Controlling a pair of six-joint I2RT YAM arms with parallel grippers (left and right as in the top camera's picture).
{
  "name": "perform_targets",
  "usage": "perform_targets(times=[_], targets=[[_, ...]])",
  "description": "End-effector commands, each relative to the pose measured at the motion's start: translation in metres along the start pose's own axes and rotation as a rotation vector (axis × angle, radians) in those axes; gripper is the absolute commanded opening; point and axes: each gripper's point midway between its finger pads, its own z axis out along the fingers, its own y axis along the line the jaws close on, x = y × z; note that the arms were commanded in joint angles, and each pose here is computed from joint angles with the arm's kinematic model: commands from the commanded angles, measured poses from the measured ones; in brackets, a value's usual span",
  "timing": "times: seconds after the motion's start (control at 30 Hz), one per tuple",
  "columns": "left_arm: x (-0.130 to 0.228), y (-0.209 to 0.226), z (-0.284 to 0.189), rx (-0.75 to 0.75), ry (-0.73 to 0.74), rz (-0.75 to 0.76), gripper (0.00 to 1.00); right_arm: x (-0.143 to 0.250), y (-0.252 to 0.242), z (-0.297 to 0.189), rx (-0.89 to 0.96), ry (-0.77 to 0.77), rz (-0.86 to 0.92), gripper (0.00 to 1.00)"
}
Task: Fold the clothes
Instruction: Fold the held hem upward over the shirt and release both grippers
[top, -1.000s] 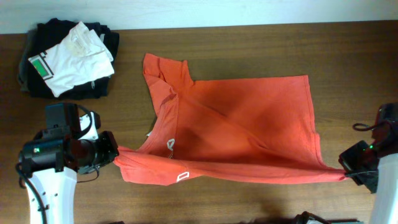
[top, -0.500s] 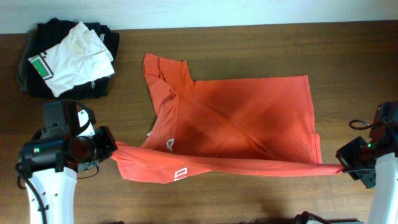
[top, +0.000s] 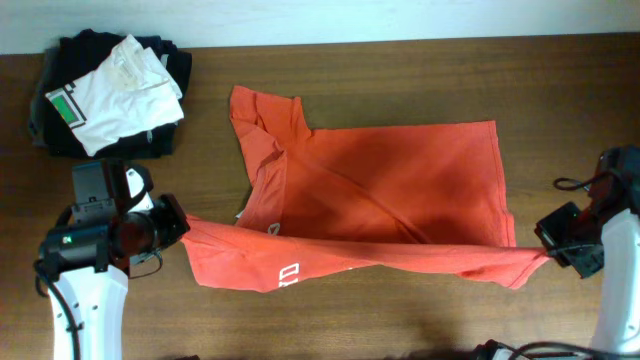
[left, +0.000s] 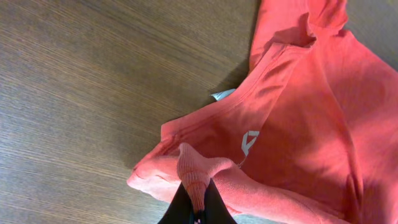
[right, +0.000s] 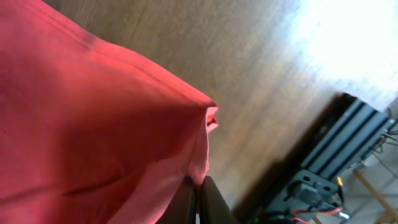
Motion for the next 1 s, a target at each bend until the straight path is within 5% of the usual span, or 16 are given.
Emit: perform_targets(times=[0.0,0.3,0.6,0.7,0.93,0.97], targets=[[0.001,-0.001,0.016,-0.013,0.044,-0.011,0.01,-0.004,0.008,0.005,-0.023,-0.002,-0.005,0.04],[0.008,-0.020,0.056,-0.022,0.143,0.049,0.01,-0.025,0.041,0.005,-0.097,-0.108,-0.061,0.04],[-0.018,-0.017,0.072,-0.061,0.059,0.063,0.01,-0.032,0.047,0.030,-0.054,-0.060,-0.064,0.05],[-0.019,-0.016,0.080,-0.065,0.068,0.062,0.02,-0.033,0.048,0.041,-0.033,-0.030,-0.066,0.15],[-0.035,-0.021,0.099,-0.048,0.034,0.068,0.08,-0.033,0.052,0.045,-0.039,-0.017,-0.068,0.20],[-0.038,-0.022,0.102,-0.044,0.024,0.069,0.14,-0.034,0.052,0.044,-0.041,-0.018,-0.072,0.27]])
